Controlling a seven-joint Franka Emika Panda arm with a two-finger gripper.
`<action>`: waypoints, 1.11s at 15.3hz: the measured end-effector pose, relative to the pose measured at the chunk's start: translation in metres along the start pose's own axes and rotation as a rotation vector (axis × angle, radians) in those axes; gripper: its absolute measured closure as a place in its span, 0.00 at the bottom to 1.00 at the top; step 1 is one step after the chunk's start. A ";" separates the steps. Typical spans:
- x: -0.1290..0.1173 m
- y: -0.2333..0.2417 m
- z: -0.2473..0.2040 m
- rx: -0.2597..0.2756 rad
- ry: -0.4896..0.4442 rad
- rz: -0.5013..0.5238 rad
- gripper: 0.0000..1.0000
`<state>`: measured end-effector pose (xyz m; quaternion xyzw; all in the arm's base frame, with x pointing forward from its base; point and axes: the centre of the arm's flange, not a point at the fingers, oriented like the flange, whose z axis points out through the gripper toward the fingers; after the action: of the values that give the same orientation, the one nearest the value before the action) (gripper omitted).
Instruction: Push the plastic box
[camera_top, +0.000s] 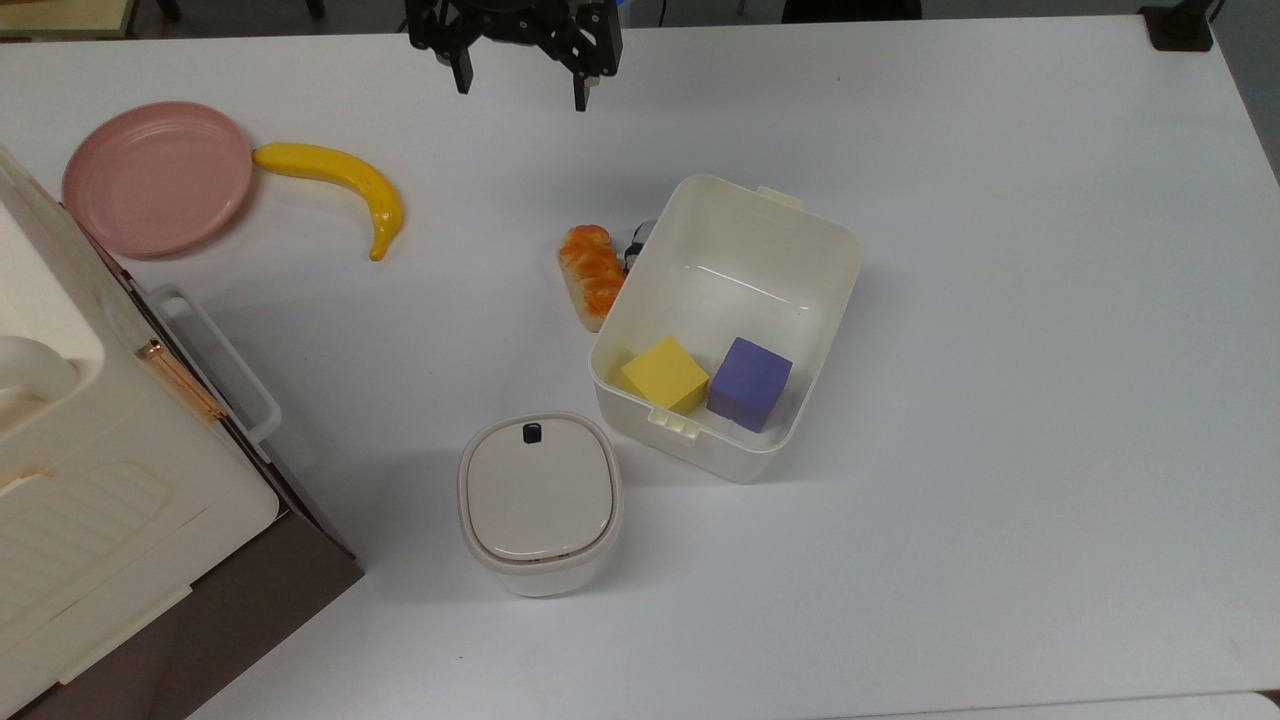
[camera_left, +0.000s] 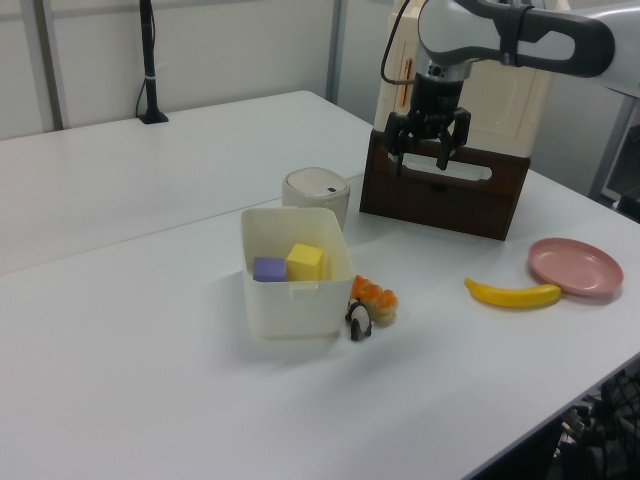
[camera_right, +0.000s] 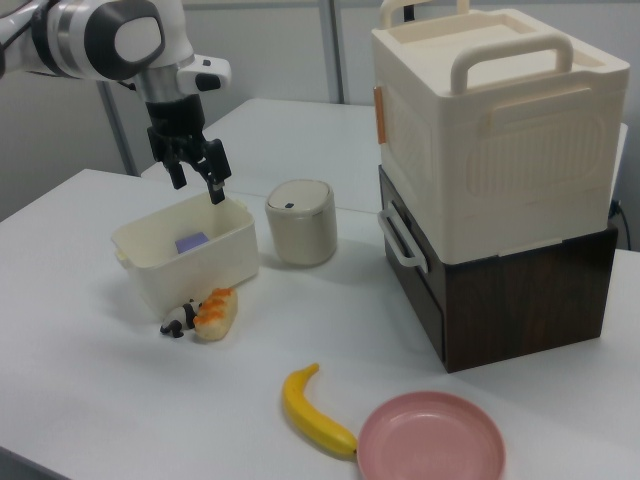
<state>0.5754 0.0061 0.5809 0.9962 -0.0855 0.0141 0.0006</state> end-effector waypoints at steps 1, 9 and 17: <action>-0.001 0.000 -0.005 0.002 0.009 -0.002 0.00; -0.001 0.002 -0.005 0.002 0.010 -0.020 0.00; -0.002 0.003 0.008 0.000 -0.025 -0.388 0.00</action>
<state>0.5727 0.0036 0.5733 0.9941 0.1080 0.0015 0.0021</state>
